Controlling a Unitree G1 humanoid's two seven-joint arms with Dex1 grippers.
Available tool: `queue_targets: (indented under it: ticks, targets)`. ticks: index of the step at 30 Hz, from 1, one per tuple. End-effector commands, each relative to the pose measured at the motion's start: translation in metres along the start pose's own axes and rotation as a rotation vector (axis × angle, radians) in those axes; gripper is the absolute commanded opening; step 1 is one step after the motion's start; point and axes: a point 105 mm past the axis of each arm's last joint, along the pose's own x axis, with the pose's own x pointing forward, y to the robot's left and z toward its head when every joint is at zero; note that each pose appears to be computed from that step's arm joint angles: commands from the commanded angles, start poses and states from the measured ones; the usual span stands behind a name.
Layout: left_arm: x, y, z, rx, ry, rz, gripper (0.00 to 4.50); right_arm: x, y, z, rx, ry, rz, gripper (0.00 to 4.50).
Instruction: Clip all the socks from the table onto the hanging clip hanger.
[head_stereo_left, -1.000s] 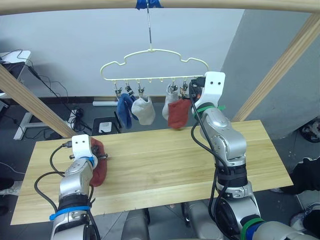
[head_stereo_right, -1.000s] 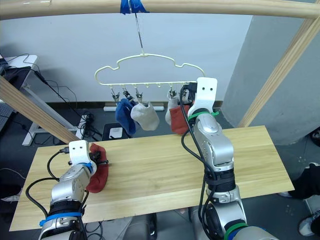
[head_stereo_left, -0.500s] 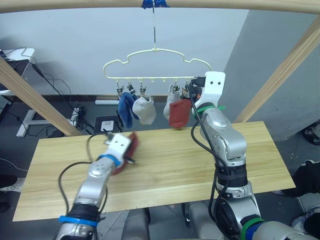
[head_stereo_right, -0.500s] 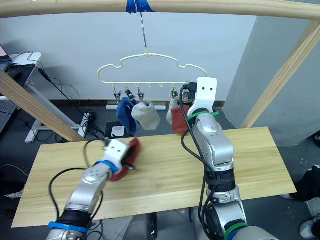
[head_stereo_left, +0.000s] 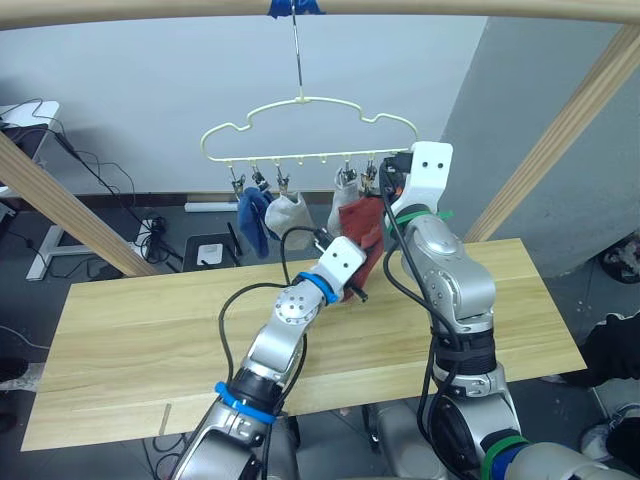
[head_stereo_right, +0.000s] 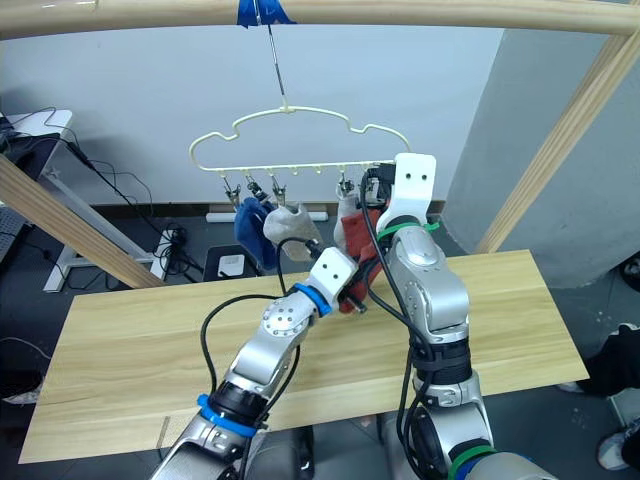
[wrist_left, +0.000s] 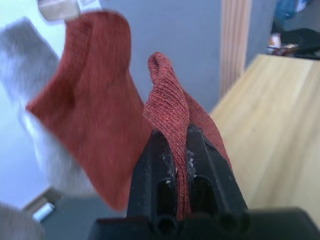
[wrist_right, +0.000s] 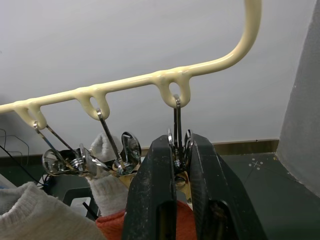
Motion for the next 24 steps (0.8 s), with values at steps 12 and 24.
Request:
queue_targets:
  ticks: [12,24]
  targets:
    - [0.026,0.01,0.031,-0.002,-0.108,0.122,0.0,-0.006,0.008,0.026,-0.011,-0.089,0.027,0.04]
    - [0.032,0.01,0.044,-0.006,-0.14,0.119,0.0,-0.005,0.008,0.024,-0.02,-0.082,0.025,0.04]
